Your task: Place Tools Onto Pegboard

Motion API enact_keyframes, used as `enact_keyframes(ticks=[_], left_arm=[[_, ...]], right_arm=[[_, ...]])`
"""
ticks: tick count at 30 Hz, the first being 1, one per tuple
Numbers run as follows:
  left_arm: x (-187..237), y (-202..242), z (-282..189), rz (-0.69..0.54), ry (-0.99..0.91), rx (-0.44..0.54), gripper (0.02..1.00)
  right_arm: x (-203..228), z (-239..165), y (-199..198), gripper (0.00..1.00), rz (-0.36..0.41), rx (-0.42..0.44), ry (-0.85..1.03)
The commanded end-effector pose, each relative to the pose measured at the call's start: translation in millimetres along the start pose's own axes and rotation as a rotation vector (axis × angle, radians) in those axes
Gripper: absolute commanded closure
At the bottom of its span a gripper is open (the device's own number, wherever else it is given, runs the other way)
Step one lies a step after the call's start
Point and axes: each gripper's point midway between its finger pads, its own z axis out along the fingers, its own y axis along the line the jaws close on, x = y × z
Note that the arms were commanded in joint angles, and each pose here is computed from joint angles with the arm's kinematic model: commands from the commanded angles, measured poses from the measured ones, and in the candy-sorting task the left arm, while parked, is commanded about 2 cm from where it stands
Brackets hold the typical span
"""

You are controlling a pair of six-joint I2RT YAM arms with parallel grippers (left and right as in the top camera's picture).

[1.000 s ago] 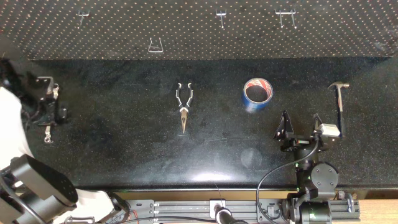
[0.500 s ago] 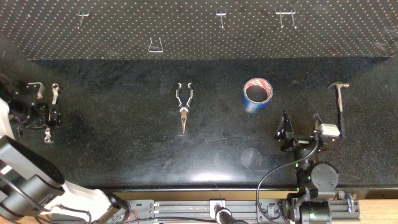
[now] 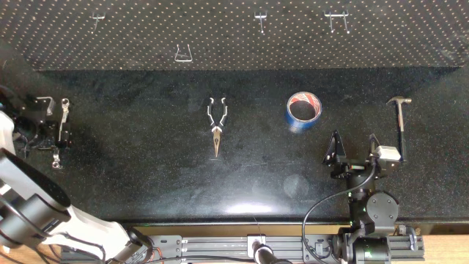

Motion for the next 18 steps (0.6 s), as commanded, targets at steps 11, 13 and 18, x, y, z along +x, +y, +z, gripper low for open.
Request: enact_keyframes(ticks=[11,13,18], left_arm=[[-8.6,-6.7,27.1,0.077,0.036,-0.002,0.018],[-9.2,-6.2,27.4,0.077,0.034,-0.003,0.018],[-9.8,-8.9,37.1,0.03,0.039,0.02,0.018]], right_arm=[[0.4,-0.1,-3.4,0.025,0.016,0.015,-0.004],[0.6,-0.1,-3.3,0.027,0.016,0.015,-0.004],[0.6,0.0,-3.4,0.027,0.016,0.015,-0.004]])
